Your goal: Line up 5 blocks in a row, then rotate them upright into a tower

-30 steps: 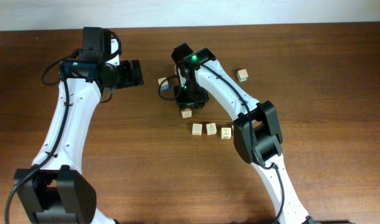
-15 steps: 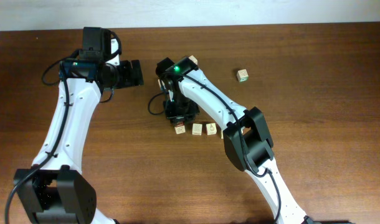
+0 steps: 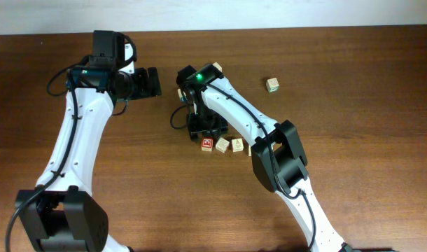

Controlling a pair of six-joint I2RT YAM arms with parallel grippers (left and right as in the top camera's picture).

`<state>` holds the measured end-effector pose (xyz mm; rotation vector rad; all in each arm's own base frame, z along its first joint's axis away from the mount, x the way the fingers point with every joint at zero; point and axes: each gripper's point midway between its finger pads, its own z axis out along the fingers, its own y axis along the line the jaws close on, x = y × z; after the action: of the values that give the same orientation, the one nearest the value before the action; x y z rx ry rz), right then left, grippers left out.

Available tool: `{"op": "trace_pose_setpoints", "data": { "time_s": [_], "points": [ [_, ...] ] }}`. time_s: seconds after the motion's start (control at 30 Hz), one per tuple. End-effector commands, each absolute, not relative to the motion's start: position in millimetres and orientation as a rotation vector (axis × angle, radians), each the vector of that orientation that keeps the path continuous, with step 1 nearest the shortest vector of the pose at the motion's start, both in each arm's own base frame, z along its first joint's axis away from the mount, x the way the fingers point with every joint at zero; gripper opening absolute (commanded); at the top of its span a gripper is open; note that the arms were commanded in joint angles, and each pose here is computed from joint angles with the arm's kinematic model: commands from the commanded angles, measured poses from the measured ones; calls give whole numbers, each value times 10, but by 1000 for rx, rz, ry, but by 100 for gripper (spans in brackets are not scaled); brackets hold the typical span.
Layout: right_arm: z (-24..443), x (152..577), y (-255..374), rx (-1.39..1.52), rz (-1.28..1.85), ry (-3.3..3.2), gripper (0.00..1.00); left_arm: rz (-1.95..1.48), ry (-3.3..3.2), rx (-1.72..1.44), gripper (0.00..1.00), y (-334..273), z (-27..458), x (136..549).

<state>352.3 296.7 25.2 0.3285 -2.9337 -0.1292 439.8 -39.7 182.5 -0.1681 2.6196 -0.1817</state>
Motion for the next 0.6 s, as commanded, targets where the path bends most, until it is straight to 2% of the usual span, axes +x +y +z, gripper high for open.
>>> {"op": "trace_pose_setpoints", "data": {
  "time_s": [0.0, 0.2, 0.33, 0.37, 0.43, 0.57],
  "points": [
    [416, 3607, 2995, 328, -155, -2978, 66, -174, 2608, -190, 99, -372, 1858, 4434],
    [901, 3778, 3084, 343, -260, -3061, 66, -174, 2608, -190, 99, -372, 1856, 4433],
    [1523, 3935, 2958, 319, -359, -3163, 65, -174, 2608, -190, 99, -372, 1858, 4434],
    [1690, 3996, 2942, 337, -417, -3199, 61, -174, 2608, -190, 99, -372, 1856, 4433],
    [2047, 4054, 2939, 372, -574, -3248, 60, -173, 2608, -191, 99, -372, 1858, 4434],
    [2591, 4067, 2758, 364, -682, -3355, 59, -174, 2608, -190, 99, -372, 1856, 4433]
  ]
}}
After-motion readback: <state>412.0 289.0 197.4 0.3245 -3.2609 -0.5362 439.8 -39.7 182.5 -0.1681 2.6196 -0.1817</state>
